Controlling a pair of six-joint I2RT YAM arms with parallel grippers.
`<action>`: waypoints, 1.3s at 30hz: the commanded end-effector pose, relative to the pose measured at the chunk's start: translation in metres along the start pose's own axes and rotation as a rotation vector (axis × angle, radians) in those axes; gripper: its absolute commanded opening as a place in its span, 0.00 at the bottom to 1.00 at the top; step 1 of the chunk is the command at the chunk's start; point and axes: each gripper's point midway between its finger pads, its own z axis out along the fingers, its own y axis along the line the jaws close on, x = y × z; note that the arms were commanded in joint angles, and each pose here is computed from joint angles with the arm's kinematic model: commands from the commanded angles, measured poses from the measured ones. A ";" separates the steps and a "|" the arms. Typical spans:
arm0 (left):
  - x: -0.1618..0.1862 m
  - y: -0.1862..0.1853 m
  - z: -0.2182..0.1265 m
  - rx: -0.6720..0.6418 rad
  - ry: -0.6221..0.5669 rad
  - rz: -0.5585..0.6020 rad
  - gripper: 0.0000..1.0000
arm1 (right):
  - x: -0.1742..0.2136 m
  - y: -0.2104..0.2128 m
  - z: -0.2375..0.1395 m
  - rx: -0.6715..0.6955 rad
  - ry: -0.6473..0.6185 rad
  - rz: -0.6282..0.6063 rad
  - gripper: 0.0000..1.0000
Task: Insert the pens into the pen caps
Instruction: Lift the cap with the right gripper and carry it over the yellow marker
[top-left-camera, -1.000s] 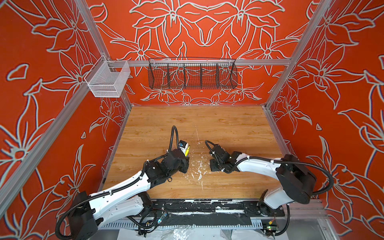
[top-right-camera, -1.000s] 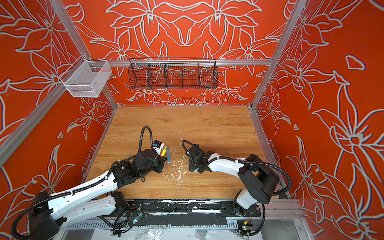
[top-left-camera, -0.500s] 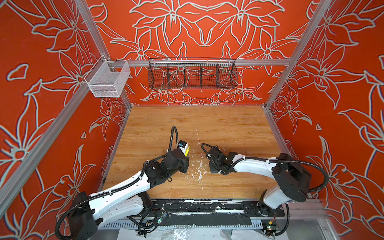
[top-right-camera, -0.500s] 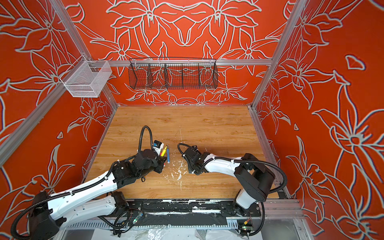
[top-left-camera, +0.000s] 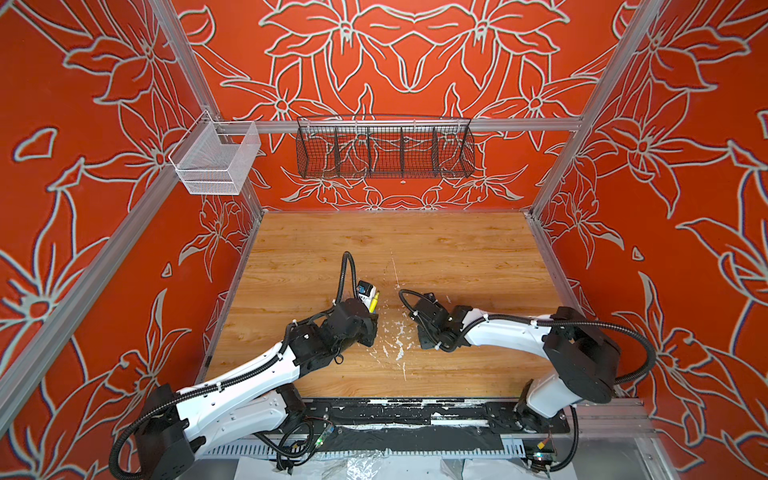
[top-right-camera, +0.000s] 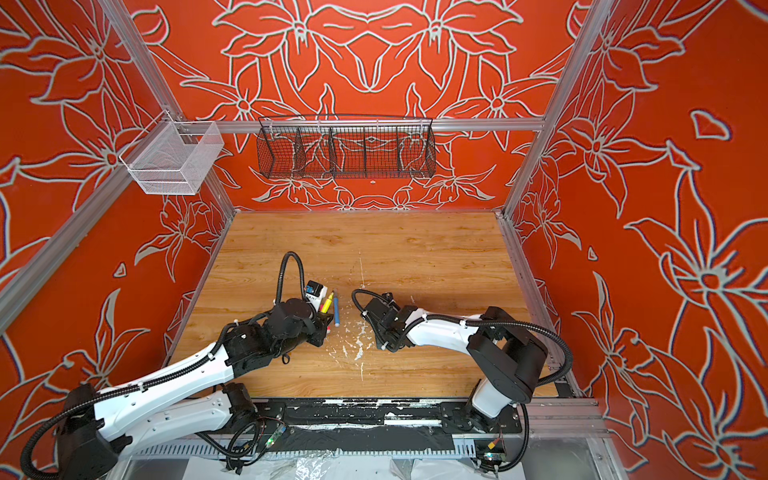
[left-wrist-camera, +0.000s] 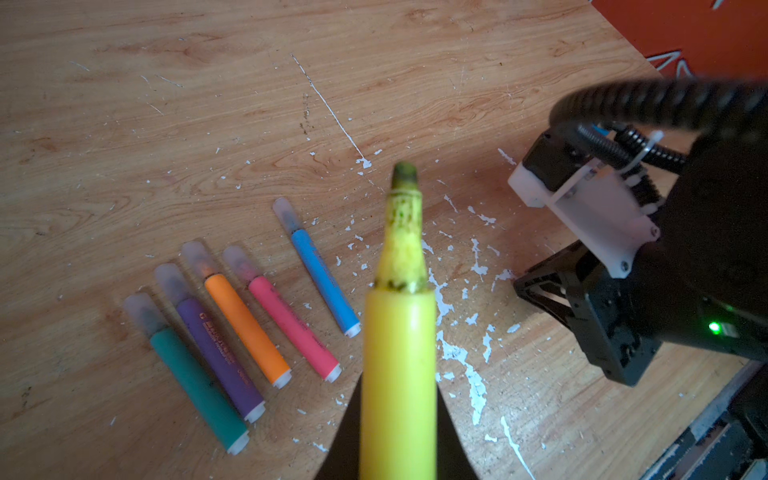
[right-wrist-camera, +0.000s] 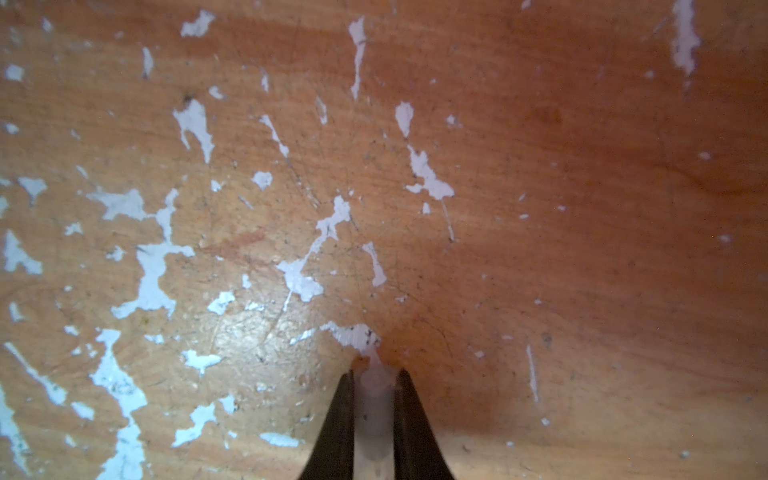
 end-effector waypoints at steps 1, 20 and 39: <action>-0.011 -0.001 -0.006 0.008 -0.030 -0.016 0.00 | 0.014 -0.008 0.006 0.044 0.046 0.003 0.08; -0.013 -0.087 -0.004 0.445 -0.104 -0.107 0.00 | -0.099 0.002 -0.166 -0.421 -0.555 0.383 0.00; -0.026 -0.142 -0.006 0.569 -0.159 -0.130 0.00 | -0.117 0.035 -0.224 -0.878 -0.733 0.523 0.00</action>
